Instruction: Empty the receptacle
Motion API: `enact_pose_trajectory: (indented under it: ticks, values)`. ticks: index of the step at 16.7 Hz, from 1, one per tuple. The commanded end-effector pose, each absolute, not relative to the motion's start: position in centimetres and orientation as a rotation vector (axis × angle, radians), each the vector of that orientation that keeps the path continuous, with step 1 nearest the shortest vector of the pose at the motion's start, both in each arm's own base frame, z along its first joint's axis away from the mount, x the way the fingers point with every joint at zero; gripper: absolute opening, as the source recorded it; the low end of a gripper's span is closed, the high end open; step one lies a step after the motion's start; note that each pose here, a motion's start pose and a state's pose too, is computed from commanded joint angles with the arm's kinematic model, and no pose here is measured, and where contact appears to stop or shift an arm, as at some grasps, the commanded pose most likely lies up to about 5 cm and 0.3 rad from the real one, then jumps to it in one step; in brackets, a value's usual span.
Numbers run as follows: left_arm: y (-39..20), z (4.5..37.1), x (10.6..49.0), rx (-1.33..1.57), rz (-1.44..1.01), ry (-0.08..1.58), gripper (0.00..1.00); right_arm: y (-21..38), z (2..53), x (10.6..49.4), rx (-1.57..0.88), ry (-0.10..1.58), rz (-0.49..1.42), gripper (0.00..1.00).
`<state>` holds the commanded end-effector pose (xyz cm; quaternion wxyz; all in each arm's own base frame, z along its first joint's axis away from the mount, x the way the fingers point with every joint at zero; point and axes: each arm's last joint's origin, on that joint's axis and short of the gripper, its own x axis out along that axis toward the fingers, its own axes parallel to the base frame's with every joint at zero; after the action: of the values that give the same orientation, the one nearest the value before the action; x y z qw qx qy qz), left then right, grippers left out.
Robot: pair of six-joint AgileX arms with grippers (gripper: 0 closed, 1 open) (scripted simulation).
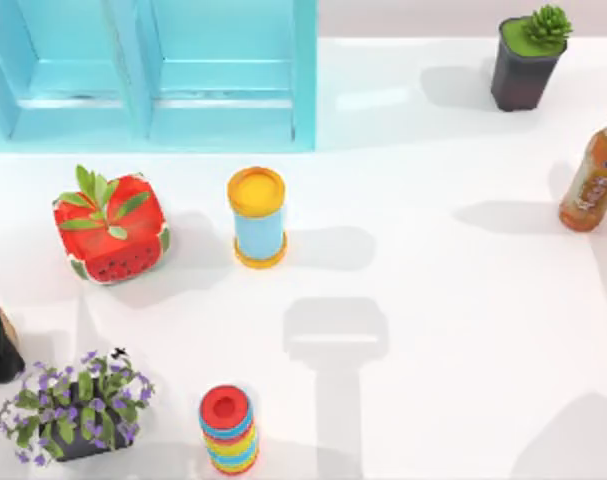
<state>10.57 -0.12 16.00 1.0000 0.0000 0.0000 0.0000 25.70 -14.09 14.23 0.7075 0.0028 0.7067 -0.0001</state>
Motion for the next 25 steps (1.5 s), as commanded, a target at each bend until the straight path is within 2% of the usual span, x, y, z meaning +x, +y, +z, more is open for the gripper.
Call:
enact_pose_trajectory:
  ticks: [1, 2, 12, 22, 25]
  values:
    - [-0.1, 16.0, 10.6, 0.0, 0.0, 0.0, 1.0, -14.1, 14.2, 25.7, 0.006, 1.57, 0.0, 0.02]
    - [-0.1, 16.0, 10.6, 0.0, 0.0, 0.0, 1.0, -14.1, 14.2, 25.7, 0.006, 1.57, 0.0, 0.0]
    - [-0.1, 16.0, 10.6, 0.0, 0.0, 0.0, 1.0, -14.2, 14.7, 25.8, 0.005, 1.567, -0.003, 0.0]
    - [-0.1, 16.0, 10.6, 0.0, 0.0, 0.0, 1.0, -14.3, 25.8, 26.0, 0.009, 1.577, 0.002, 0.0]
    - [-0.1, 16.0, 10.6, 0.0, 0.0, 0.0, 1.0, -14.1, 27.3, 25.7, 0.006, 1.568, -0.003, 0.0]
